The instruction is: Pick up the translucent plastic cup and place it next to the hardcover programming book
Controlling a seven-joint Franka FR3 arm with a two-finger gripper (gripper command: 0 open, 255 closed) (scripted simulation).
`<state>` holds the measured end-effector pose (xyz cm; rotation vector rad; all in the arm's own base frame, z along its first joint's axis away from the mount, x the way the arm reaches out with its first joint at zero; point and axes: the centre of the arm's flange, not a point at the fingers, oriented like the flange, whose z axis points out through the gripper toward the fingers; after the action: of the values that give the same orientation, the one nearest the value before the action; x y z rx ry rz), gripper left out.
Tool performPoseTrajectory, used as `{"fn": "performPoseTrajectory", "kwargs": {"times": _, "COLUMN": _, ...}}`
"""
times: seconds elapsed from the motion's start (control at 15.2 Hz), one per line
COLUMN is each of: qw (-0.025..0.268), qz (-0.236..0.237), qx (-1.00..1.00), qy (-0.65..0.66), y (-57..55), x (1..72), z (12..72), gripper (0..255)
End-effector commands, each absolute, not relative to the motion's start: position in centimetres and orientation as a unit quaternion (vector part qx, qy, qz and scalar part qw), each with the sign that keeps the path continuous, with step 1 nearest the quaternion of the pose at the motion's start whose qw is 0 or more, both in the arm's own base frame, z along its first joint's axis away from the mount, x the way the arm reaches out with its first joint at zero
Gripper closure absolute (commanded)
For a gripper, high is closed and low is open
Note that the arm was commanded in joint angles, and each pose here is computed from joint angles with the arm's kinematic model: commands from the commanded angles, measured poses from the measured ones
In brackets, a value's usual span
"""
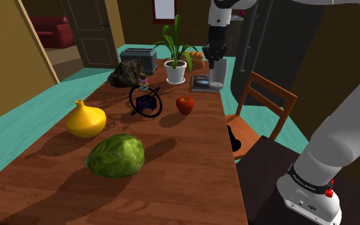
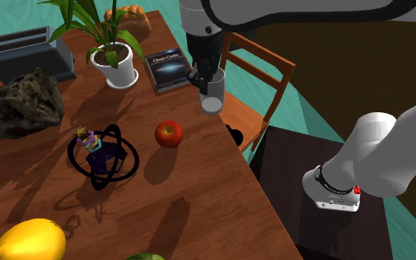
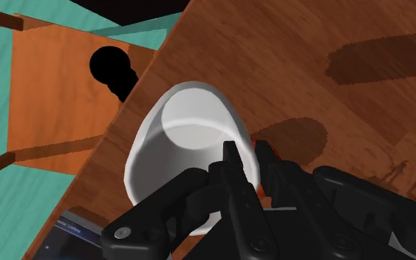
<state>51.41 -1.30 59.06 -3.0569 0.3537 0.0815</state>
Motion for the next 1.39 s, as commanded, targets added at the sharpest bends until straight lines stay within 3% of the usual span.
{"fn": "performPoseTrajectory", "kwargs": {"times": 0.0, "qw": 0.031, "qz": 0.026, "qx": -0.993, "qy": 0.114, "y": -3.8, "x": 52.6, "z": 59.1, "gripper": 255}}
{"fn": "performPoseTrajectory", "kwargs": {"times": 1.32, "qw": 0.031, "qz": 0.026, "qx": -0.993, "qy": 0.114, "y": -25.0, "x": 64.7, "z": 58.2, "gripper": 255}}
